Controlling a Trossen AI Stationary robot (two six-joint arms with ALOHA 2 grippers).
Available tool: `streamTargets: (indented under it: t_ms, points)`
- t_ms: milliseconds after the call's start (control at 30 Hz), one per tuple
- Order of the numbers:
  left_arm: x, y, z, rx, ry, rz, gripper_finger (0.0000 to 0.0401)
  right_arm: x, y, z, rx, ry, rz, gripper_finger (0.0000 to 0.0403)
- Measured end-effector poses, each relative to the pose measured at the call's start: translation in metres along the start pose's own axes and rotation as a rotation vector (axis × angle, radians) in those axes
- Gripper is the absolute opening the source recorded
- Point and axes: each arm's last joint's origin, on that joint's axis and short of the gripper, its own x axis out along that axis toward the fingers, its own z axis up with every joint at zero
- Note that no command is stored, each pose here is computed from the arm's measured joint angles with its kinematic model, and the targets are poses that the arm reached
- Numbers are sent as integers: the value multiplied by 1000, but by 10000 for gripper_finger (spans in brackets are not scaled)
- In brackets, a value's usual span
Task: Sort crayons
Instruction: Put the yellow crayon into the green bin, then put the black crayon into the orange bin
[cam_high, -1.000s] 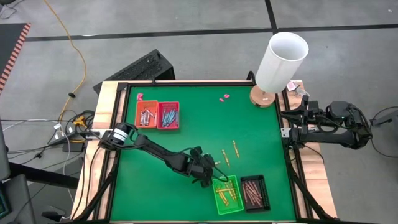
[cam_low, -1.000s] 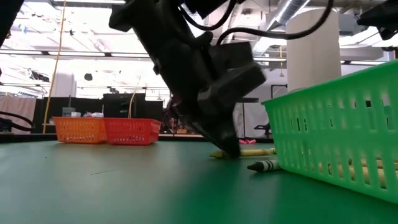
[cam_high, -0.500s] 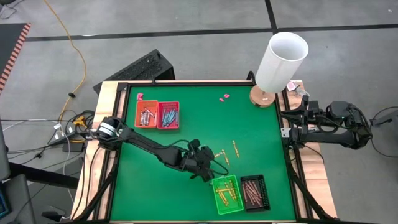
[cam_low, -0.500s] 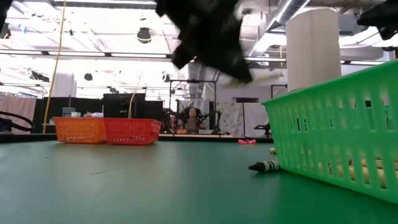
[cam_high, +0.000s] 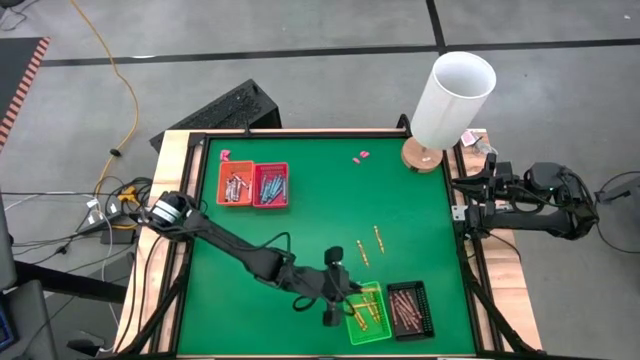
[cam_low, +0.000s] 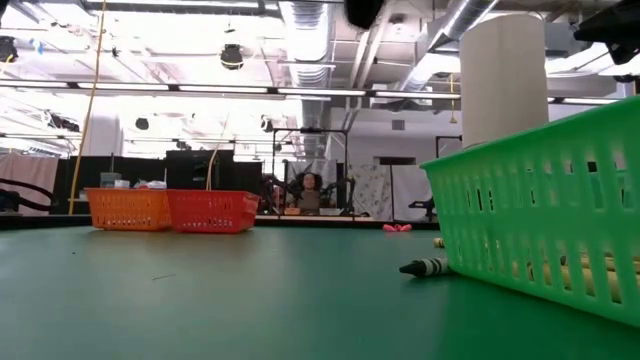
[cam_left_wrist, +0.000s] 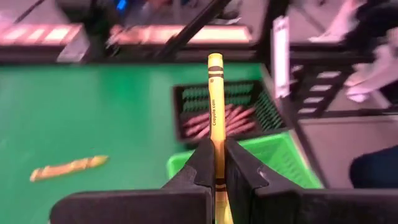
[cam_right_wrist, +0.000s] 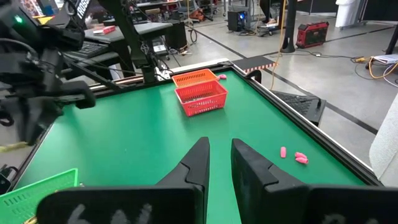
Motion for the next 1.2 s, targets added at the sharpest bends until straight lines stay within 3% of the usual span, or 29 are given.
streamTargets:
  t_ms: [100,300,467,567,833,1000,1067,1200]
  points:
    - [3,-5,3,26,-65,-44,0,0,0,0,0,0,0,68]
    - [20,-5,-14,72,-60,-41,0,0,0,0,1,-3,-1,68]
    - [35,-6,-29,123,-58,-181,0,0,0,0,1,0,-2,68]
    - [40,-5,-37,128,-46,-178,4,0,0,0,1,-2,-1,68]
    - [41,-5,-40,259,-32,-193,62,0,0,0,0,-1,-1,68]
    - [41,-5,-43,258,0,-209,99,0,0,0,0,0,-1,68]
    - [41,-3,-44,225,12,-145,109,0,0,0,0,-1,-1,68]
    - [30,7,-37,38,70,131,109,0,0,0,0,-1,-1,68]
